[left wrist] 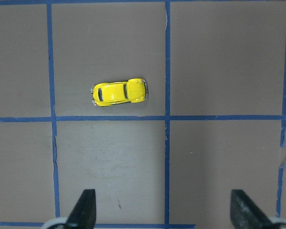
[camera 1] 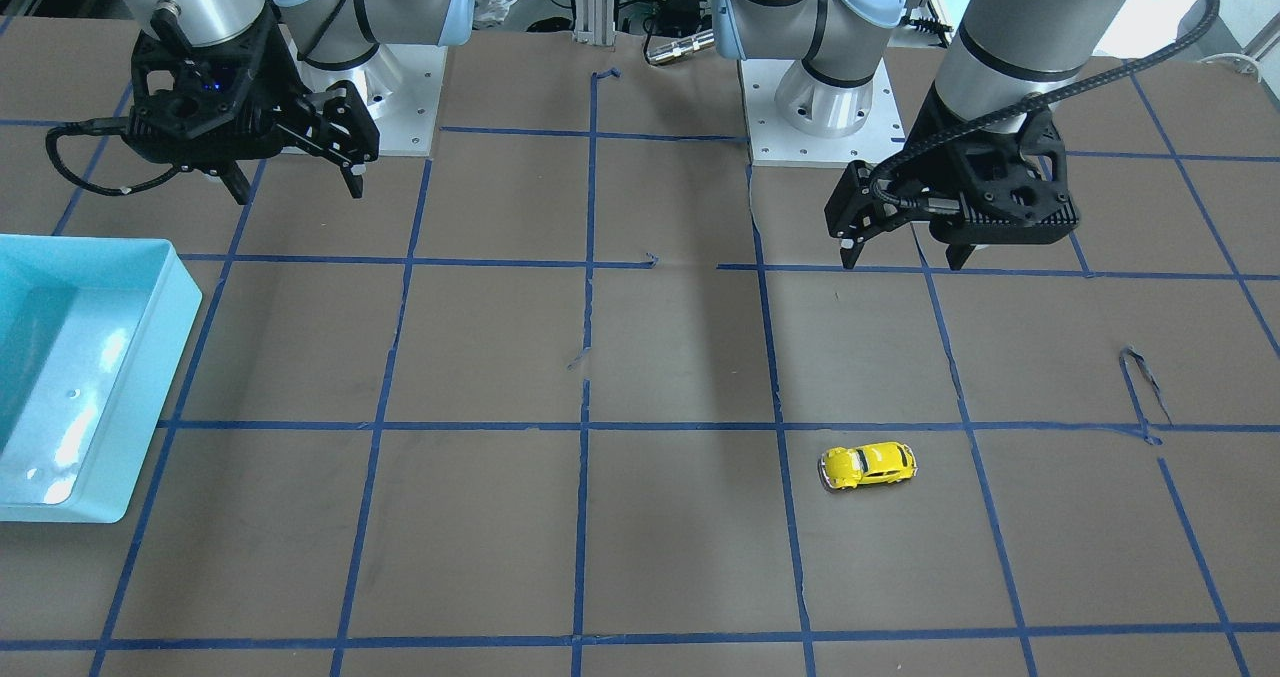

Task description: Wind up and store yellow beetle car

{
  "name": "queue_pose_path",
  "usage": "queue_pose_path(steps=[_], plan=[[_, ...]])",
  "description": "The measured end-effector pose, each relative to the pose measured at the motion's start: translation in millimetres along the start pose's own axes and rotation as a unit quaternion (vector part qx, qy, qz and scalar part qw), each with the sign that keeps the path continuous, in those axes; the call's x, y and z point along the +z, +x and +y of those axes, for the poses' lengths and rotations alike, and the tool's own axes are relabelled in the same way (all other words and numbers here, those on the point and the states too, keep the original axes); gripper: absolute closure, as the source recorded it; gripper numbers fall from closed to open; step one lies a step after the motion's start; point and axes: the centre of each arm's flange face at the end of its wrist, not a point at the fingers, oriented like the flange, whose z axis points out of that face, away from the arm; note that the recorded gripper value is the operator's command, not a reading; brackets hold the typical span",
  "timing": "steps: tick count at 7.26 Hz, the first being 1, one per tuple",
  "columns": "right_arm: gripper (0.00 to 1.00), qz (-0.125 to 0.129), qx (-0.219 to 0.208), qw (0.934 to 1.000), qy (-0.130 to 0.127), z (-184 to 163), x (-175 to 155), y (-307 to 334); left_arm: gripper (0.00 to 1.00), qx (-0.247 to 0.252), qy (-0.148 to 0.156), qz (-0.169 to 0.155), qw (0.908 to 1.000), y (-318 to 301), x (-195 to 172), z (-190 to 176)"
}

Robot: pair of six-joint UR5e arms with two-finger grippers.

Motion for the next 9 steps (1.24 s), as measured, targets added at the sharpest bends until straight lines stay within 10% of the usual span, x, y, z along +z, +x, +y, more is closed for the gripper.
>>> queue_pose_path(steps=[9], plan=[[0.00, 0.004, -0.006, 1.0000, 0.000, 0.8, -0.7, 0.7, 0.00, 0.001, 0.001, 0.003, 1.0000, -4.9, -0.1, -1.5]])
